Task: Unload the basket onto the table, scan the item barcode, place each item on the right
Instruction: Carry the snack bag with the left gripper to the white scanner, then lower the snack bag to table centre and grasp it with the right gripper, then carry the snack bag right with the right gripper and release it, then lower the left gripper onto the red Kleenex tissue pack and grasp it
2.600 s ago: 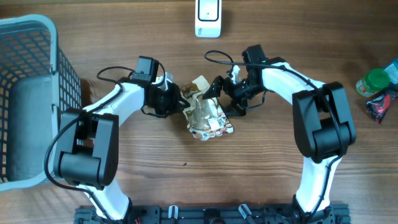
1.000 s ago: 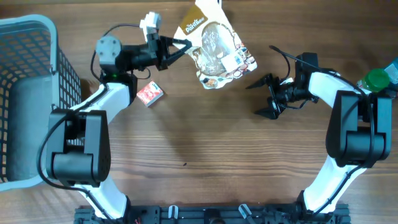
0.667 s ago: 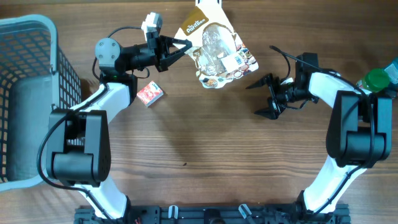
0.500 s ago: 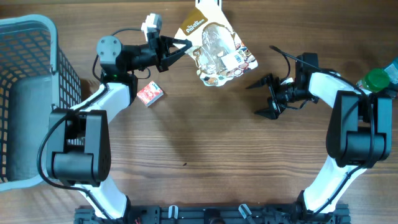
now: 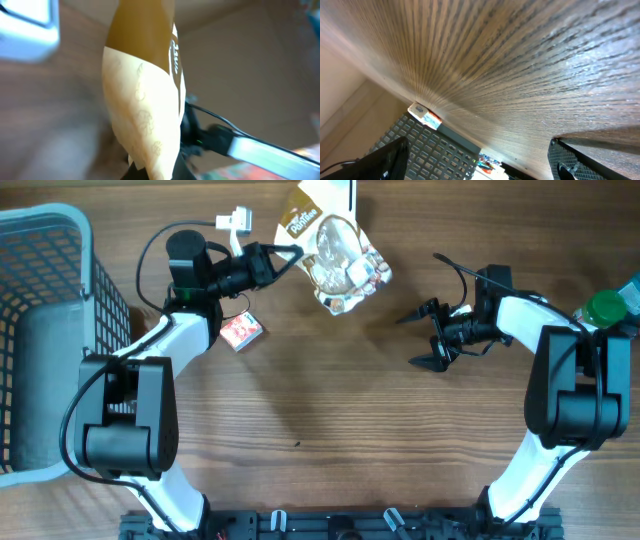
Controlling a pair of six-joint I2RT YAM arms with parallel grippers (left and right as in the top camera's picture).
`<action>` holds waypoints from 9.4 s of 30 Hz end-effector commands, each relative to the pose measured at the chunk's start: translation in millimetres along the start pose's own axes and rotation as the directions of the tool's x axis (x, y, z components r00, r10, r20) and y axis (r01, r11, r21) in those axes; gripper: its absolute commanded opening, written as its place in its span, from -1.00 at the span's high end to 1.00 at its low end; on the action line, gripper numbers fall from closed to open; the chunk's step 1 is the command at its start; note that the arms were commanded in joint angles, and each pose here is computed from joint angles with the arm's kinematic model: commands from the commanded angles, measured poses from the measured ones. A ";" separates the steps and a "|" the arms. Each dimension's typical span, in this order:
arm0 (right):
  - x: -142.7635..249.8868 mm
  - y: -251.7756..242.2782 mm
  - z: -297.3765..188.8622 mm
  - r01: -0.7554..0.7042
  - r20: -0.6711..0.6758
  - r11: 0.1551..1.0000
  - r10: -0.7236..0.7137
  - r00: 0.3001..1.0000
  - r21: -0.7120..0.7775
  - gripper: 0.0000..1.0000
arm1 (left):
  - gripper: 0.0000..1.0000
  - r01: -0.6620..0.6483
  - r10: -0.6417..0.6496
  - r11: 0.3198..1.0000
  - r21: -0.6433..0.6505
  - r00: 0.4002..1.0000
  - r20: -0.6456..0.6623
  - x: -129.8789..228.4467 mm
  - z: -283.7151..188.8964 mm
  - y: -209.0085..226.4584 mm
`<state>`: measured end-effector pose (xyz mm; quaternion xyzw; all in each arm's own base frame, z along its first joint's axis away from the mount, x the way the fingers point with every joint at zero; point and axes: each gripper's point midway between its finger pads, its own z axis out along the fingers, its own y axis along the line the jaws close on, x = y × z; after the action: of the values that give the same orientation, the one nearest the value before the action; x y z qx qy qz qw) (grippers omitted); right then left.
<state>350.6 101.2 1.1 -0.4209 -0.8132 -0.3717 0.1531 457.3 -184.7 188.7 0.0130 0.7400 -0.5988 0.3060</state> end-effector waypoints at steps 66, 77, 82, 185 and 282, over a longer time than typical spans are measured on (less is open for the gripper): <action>-101.4 -146.9 16.7 -0.167 0.401 0.905 -0.005 0.916 0.392 -0.85 | 0.92 -0.752 0.605 -0.643 -0.146 -0.382 -0.699 -10.4 155.2 32.9; -100.4 -147.5 16.8 -0.169 0.398 0.904 -0.002 0.917 0.393 -0.85 | 0.92 -0.757 0.616 -0.640 -0.130 -0.404 -0.676 -9.3 158.1 32.3; -99.4 -148.0 17.0 -0.171 0.395 0.903 0.001 0.919 0.394 -0.85 | 0.92 -0.763 0.623 -0.633 -0.127 -0.405 -0.669 -14.7 154.2 38.2; 23.3 42.7 90.6 0.480 0.252 0.866 -0.501 0.828 0.143 0.91 | -1.00 -0.190 0.119 0.402 -0.896 0.981 -0.155 -20.5 -133.2 -2.8; 51.6 23.9 -128.6 0.418 0.457 0.738 -0.664 0.592 0.530 -1.00 | -1.00 0.207 -0.161 0.035 -0.978 0.967 0.199 78.8 -138.0 97.2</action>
<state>330.5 48.3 132.7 -0.2163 -0.9567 -0.0934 -0.1709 372.3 -64.6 94.8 -0.3060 0.9364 0.0302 0.1691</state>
